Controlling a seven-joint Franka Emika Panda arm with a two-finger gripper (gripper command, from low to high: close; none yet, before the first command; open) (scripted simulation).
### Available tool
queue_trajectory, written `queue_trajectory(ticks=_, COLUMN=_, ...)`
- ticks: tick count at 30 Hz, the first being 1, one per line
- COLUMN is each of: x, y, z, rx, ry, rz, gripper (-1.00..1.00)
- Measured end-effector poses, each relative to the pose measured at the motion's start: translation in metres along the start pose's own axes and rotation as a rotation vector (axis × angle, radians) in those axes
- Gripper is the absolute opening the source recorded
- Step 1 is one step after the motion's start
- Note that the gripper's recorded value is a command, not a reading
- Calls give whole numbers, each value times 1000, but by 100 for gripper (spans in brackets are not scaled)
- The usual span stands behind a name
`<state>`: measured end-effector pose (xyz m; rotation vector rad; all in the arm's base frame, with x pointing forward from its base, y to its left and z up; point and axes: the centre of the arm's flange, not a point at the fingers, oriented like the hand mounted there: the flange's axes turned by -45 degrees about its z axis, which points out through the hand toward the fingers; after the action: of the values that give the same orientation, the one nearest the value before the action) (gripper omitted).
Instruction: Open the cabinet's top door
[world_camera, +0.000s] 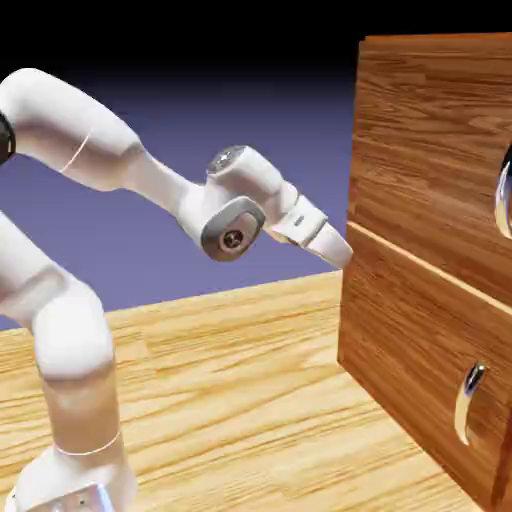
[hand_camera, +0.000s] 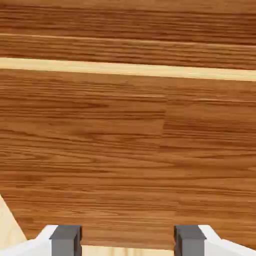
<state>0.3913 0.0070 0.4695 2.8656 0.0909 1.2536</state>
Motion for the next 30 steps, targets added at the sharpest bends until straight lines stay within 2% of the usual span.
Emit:
queue_trajectory(ticks=14, x=87, y=-4, z=-79, rx=25, ry=313, rz=-39, gripper=0)
queue_trajectory(ticks=30, x=131, y=39, z=-146, rx=53, ry=606, rz=-38, gripper=0)
